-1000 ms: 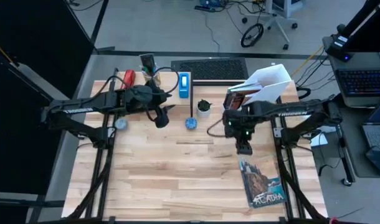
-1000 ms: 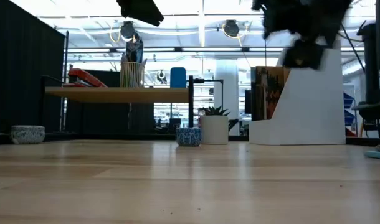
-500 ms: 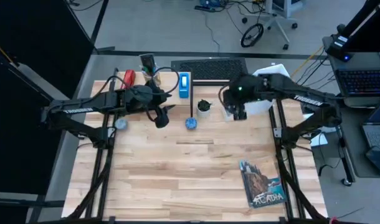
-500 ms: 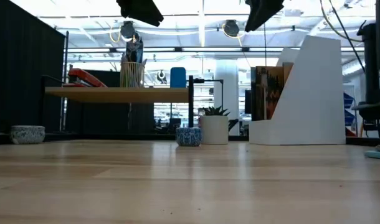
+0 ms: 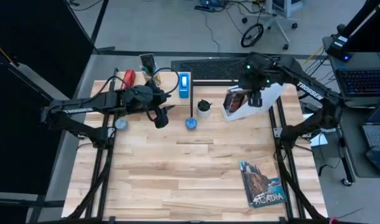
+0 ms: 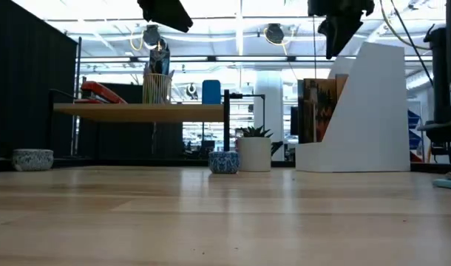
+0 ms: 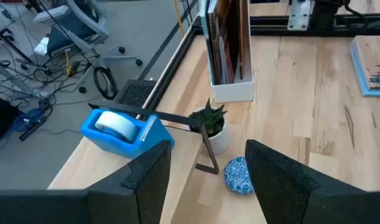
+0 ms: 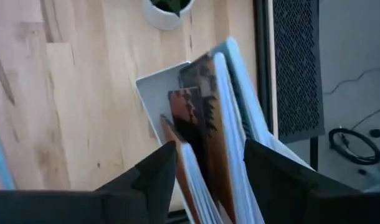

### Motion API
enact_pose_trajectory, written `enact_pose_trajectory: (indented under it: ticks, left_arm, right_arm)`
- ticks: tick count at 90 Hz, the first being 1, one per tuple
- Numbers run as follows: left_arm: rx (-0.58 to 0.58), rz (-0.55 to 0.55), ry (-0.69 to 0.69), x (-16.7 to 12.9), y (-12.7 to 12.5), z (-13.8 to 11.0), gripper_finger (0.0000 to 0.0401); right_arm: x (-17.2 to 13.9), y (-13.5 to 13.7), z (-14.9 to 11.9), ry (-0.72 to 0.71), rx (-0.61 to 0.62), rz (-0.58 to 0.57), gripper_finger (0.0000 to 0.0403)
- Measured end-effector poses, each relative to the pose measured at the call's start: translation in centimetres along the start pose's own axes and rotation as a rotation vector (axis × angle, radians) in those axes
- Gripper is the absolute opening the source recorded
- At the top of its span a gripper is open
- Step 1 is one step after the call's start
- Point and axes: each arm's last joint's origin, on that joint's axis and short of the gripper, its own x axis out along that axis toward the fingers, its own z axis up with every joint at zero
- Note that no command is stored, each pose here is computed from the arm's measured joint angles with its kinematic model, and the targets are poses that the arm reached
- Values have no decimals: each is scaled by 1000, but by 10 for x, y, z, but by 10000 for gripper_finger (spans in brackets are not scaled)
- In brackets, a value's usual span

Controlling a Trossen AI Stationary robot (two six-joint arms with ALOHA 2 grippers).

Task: Stock shelves
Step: Remove the blue/brown book from the white book shelf

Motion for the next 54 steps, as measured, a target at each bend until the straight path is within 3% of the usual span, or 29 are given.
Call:
enact_pose_trajectory:
  ticks: [40,54]
  left_arm:
    - [2,0,1,0,0,0,194]
    - [5,0,1,0,0,0,194]
  right_arm:
    - [26,5,-4,97,-37,117,158]
    - [41,5,-6,151,-41,68,158]
